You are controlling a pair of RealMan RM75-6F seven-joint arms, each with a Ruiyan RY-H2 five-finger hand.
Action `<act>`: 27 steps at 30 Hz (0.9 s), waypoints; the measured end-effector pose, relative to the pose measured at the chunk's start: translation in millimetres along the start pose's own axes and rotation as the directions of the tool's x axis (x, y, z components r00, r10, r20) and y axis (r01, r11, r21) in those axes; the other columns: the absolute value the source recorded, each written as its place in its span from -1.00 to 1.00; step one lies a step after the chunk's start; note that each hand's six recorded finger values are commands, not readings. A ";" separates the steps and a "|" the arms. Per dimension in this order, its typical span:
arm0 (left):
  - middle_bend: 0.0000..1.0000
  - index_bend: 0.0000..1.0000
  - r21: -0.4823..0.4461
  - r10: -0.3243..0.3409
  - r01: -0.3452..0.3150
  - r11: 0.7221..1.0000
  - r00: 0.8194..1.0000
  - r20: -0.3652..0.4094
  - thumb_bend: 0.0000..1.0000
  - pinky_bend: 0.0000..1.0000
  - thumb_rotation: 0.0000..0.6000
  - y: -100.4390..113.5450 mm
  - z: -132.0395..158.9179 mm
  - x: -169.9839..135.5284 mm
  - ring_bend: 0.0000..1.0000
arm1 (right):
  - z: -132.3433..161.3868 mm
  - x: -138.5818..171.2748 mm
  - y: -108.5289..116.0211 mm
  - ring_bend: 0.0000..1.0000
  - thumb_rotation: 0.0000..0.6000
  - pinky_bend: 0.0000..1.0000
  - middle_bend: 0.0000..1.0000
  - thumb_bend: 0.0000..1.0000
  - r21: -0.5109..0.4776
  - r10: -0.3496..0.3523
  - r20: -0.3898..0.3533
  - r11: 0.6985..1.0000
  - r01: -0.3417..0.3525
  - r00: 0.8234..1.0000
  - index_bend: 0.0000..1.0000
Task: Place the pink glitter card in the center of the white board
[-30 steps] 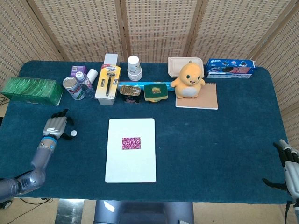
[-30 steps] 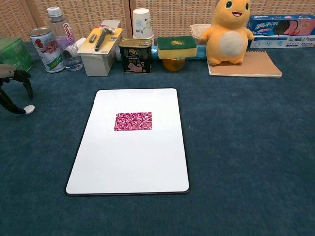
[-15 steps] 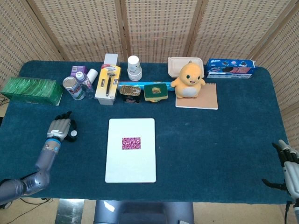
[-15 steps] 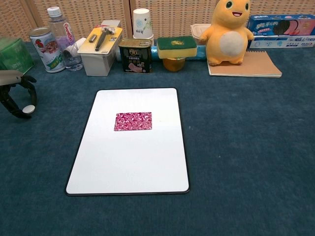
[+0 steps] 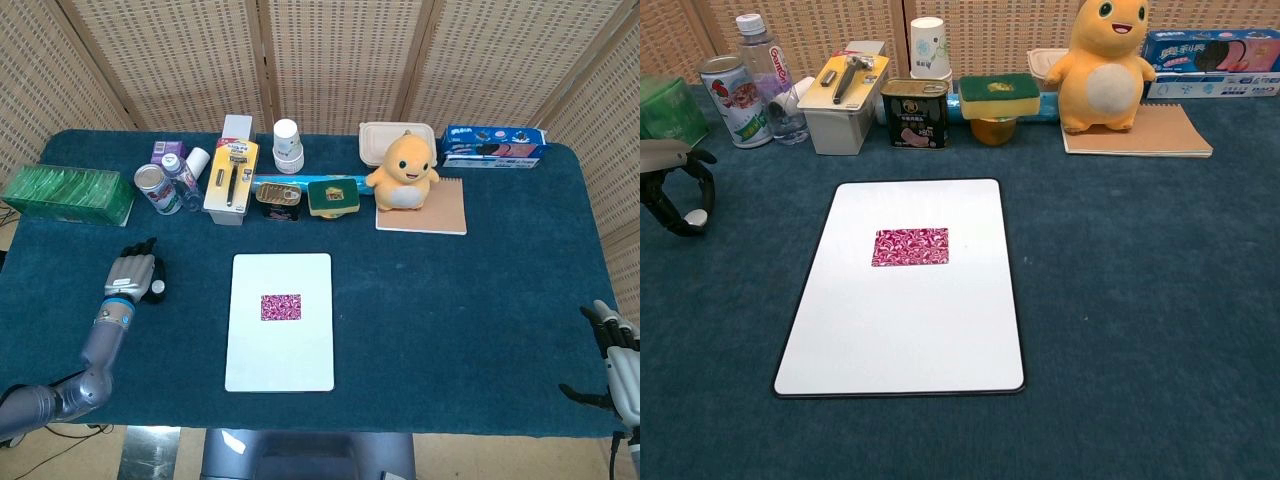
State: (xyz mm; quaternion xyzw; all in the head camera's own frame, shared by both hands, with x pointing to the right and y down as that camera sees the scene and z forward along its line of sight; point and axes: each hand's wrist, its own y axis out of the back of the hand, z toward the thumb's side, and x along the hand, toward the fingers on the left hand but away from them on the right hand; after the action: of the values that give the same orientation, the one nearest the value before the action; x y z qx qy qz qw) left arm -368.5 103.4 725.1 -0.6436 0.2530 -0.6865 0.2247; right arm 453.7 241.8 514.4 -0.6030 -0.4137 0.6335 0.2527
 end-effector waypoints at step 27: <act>-1.00 0.08 0.110 0.017 -0.052 0.993 0.954 0.298 -0.45 -0.90 1.00 7.8 185.1 -59.7 -1.00 | -3.4 0.1 4.8 -1.00 1.00 -1.00 -1.00 -0.96 -0.020 -0.002 0.003 1.000 0.002 1.000 -1.00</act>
State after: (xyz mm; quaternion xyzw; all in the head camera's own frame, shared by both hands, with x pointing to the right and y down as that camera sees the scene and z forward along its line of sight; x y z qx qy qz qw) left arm -179.8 124.5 682.3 -0.7205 0.1871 -0.5916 0.3095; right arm 457.9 240.1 510.6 -0.6043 -0.4212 0.6297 0.2467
